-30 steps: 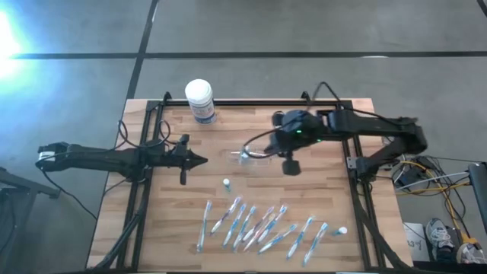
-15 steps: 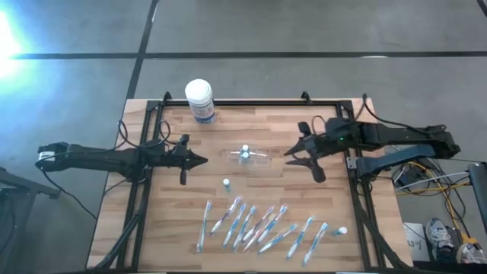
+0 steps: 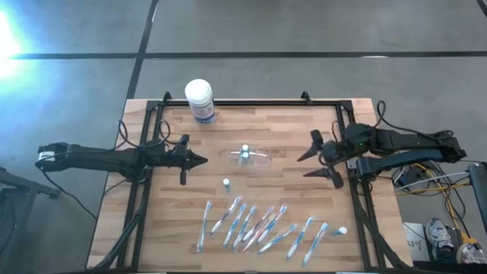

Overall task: Pick & Place toothbrushing station
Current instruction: Put the blue mouthwash into the transparent bin organizer

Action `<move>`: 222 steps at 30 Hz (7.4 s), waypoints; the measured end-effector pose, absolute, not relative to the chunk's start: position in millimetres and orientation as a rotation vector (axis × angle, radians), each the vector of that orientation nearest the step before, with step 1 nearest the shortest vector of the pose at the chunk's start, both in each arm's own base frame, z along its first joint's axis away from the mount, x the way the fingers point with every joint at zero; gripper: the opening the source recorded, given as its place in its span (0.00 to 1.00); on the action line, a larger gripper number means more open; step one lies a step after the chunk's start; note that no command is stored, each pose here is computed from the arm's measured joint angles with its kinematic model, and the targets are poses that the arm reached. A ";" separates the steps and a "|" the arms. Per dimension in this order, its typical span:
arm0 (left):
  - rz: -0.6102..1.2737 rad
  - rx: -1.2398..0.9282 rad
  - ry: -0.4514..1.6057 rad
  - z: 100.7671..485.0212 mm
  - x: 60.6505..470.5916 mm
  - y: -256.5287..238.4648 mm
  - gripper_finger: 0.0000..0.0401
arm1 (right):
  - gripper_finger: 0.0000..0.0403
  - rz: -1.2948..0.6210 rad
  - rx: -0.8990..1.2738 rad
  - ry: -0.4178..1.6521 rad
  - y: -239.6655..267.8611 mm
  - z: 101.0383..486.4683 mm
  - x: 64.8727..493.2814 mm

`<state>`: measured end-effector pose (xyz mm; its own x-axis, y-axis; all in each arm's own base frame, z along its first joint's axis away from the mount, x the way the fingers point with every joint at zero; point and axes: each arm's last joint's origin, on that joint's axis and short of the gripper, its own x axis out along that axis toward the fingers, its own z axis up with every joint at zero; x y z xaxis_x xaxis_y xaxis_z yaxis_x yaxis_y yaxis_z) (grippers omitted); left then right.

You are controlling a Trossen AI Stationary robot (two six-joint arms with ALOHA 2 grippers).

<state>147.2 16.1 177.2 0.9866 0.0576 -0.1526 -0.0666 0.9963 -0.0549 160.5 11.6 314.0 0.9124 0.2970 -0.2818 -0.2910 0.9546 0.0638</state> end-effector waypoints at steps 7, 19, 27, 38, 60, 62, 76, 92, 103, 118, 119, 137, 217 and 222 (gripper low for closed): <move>0.062 -0.060 0.156 176.8 147.2 16.1 0.03 | 0.53 0.296 -0.014 0.142 11.0 298.0 146.4; 0.062 -0.061 0.169 175.5 147.0 16.0 0.03 | 0.16 0.280 -0.013 -0.013 10.2 266.4 124.6; 0.061 -0.047 0.170 175.5 147.0 16.0 0.03 | 0.03 0.249 -0.039 -0.016 9.1 237.8 118.6; -0.033 0.118 0.157 194.1 152.6 14.4 0.03 | 0.02 0.163 -0.090 -0.051 6.5 212.5 108.8; -0.131 0.181 0.429 294.0 224.8 18.3 0.28 | 0.02 0.141 -0.140 -0.020 5.8 194.4 108.1; -0.160 0.213 0.436 297.9 231.3 16.4 0.34 | 0.02 0.142 -0.142 -0.016 5.8 194.0 108.1; -0.371 0.552 0.584 313.6 267.2 -1.8 0.41 | 0.02 0.142 -0.131 -0.015 5.8 194.0 108.1; -0.507 0.782 0.920 302.2 319.3 -33.8 0.41 | 0.02 0.144 -0.112 0.000 5.9 189.6 108.7; -0.652 0.840 1.098 271.7 329.2 -39.9 0.41 | 0.02 0.145 -0.113 0.020 5.9 187.7 108.6; -0.728 0.942 1.109 252.7 336.3 -48.8 0.41 | 0.02 0.144 -0.111 0.022 5.8 187.5 108.5; -0.729 0.954 1.106 252.5 336.7 -48.7 0.41 | 0.02 0.144 -0.111 0.021 5.8 187.5 108.5; -0.763 1.093 1.106 234.9 334.7 -46.0 0.41 | 0.02 0.144 -0.115 0.020 5.8 187.6 108.5; -0.494 0.497 0.903 322.4 277.3 -22.1 0.25 | 0.02 0.145 -0.122 0.023 5.8 187.0 108.6; -0.453 0.363 0.850 328.7 235.1 -16.4 0.25 | 0.02 0.144 -0.122 0.018 5.8 187.4 108.6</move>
